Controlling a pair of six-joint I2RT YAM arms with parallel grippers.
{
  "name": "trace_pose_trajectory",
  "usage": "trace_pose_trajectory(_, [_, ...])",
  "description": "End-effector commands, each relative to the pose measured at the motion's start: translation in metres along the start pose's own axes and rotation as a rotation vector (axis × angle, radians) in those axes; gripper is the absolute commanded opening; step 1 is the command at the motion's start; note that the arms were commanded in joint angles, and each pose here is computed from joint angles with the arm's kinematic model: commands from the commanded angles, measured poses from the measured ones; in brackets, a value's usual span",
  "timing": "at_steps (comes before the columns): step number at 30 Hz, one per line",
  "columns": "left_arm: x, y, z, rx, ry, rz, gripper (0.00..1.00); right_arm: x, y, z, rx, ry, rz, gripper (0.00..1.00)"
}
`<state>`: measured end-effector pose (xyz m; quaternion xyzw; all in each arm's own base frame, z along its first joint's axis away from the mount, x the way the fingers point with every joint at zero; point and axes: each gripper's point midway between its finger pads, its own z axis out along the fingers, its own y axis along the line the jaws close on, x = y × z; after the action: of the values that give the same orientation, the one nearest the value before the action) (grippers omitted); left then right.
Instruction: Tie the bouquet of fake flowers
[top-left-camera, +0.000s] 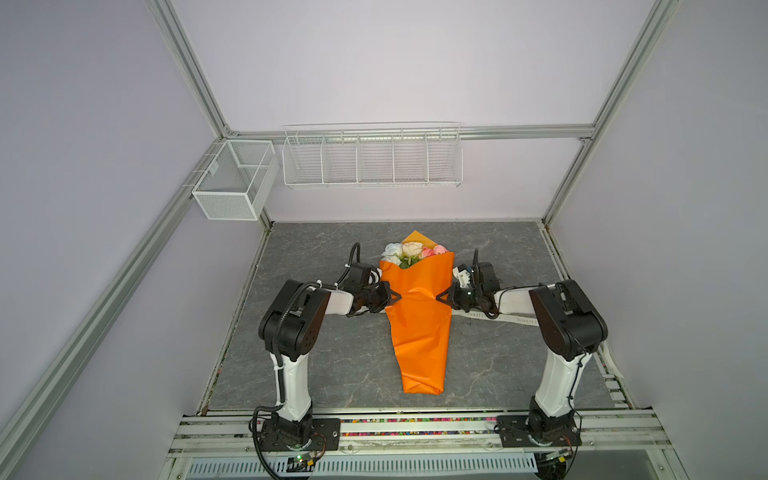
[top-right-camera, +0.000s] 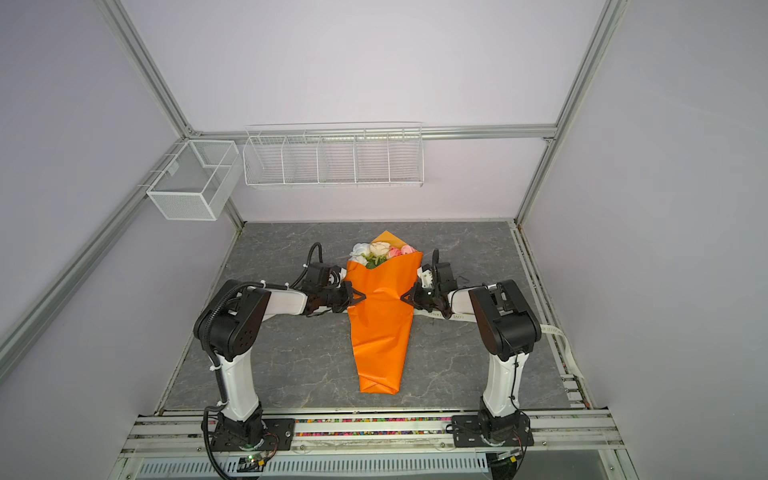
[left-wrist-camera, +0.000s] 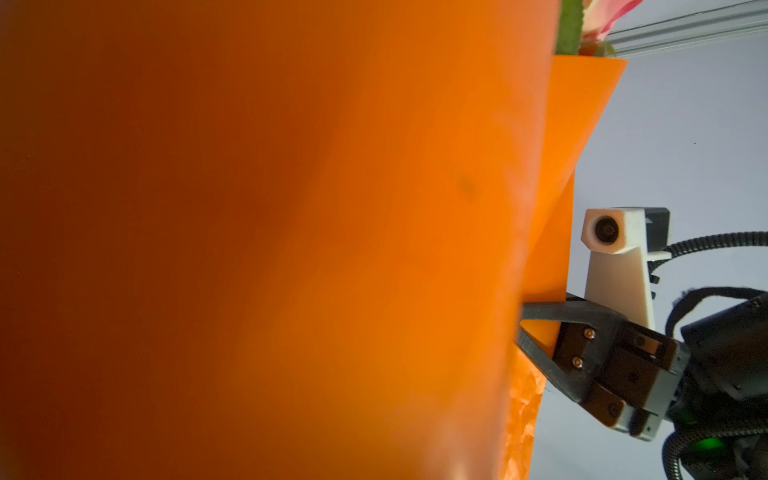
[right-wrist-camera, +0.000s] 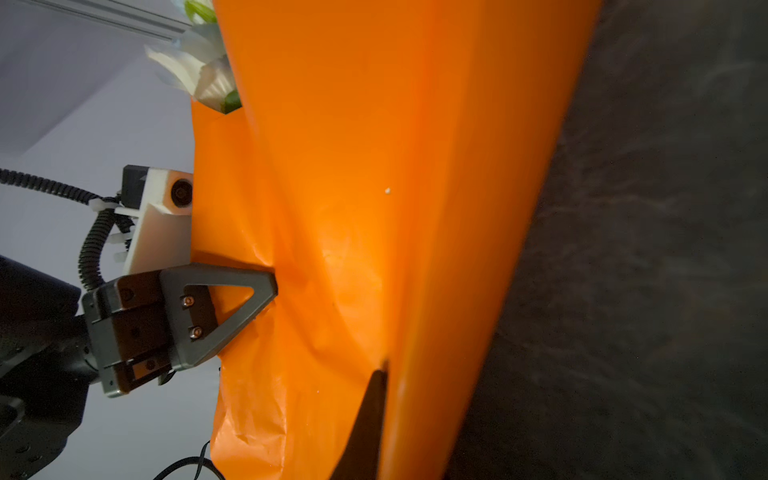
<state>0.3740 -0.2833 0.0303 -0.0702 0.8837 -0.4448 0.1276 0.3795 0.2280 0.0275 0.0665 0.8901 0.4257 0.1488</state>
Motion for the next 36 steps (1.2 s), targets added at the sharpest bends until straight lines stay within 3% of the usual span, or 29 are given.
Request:
trace_pose_trajectory(1, [-0.021,-0.01,-0.012,-0.01,-0.084,0.031,0.0,-0.01,0.003,-0.009,0.03,-0.026,-0.028,0.08])
trace_pose_trajectory(12, [-0.033,-0.03,-0.012,0.038,-0.093,0.061,0.0,-0.024,0.013,-0.014,0.009,-0.053,-0.04,0.07])
trace_pose_trajectory(17, [-0.033,-0.018,-0.005,0.005,-0.075,0.053,0.01,-0.023,0.003,-0.008,0.027,-0.041,-0.022,0.09])
trace_pose_trajectory(20, [-0.021,-0.005,0.0,-0.033,-0.005,0.039,0.35,-0.02,-0.003,-0.009,0.065,-0.019,-0.004,0.17])
trace_pose_trajectory(23, [-0.017,0.001,-0.019,-0.088,-0.054,0.045,0.61,-0.019,-0.007,-0.026,0.149,-0.019,-0.027,0.33])
trace_pose_trajectory(25, [-0.016,-0.002,-0.029,-0.106,-0.06,0.06,0.65,-0.02,-0.009,-0.041,0.207,-0.035,-0.038,0.42])
trace_pose_trajectory(29, [-0.014,-0.006,-0.05,-0.168,-0.073,0.084,0.84,-0.017,-0.012,-0.072,0.299,-0.064,-0.041,0.59])
trace_pose_trajectory(31, [-0.013,-0.006,-0.062,-0.204,-0.085,0.097,0.85,-0.013,-0.013,-0.086,0.336,-0.072,-0.044,0.62])
trace_pose_trajectory(33, [-0.011,-0.002,-0.079,-0.261,-0.113,0.107,0.95,-0.008,-0.016,-0.104,0.392,-0.091,-0.045,0.63])
trace_pose_trajectory(36, [-0.008,0.009,-0.109,-0.366,-0.162,0.111,0.98,-0.004,-0.026,-0.139,0.512,-0.166,-0.031,0.64])
